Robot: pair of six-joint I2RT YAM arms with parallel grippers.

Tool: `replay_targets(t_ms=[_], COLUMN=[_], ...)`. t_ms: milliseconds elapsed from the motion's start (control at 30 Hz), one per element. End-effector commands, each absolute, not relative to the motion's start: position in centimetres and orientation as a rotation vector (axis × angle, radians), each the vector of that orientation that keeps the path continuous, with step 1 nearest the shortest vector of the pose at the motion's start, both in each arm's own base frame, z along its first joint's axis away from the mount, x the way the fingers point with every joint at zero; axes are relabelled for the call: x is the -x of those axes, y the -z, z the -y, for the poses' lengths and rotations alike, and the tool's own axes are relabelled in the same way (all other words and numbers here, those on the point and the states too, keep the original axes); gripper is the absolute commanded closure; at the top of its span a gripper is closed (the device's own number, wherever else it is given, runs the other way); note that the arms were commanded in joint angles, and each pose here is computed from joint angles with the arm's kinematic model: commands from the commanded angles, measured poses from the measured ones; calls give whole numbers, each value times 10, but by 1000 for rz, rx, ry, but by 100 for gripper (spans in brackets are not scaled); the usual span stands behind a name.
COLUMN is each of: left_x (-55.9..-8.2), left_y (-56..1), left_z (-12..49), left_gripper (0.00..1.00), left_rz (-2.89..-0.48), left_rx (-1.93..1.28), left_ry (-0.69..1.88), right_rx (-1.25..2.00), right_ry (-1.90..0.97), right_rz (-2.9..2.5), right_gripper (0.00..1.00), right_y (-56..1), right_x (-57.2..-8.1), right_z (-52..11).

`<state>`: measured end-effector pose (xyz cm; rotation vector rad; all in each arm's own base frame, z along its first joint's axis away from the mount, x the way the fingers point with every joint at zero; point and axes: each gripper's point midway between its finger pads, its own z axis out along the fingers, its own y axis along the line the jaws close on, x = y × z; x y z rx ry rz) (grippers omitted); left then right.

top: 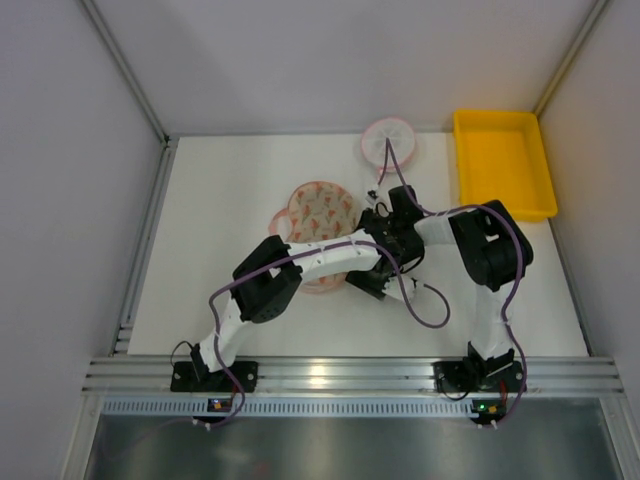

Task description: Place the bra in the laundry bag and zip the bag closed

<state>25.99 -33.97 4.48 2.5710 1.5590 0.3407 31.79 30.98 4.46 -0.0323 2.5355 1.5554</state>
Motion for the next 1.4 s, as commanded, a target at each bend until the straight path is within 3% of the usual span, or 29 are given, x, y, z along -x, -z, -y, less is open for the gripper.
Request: replay_targets(t_ms=[0,133,667,800,900,933,1033,1367], left_x=[-264,-259,-263,-267,-266,-263,-257,-198], left_y=[-52,-61,-30,-27,-27,-27,-32,-32], left_z=[338,353,331,326,322,323,327,321], left_gripper=[42,41,42,59,77,88,100,100], left_rz=[-1570,-1593,-1639,-1663,-1656,-1657,-1658,-1678], left_rx=[-2578,-2539,-2628,-2626,-2639,-2643,-2635,-2719], left_ry=[-383,-285,-435,-440,-442,-416,-367,-153], right_rx=[125,120,135,140,146,157,183,161], right_ry=[-1549,-1550,-1554,-1543,-1536,-1532,-1524,-1471], right_rz=[-2455,-2455,-2448,-2451,-2451,-2447,-2441,-2458], right_gripper=[100,100,100,100,100,100,100,100], right_y=[-72,-73,-76,-75,-74,-75,-77,-63], right_x=[-326,-327,-326,-325,-326,-328,-334,-358], right_z=[-320,-321,-321,-320,-320,-320,-321,-305])
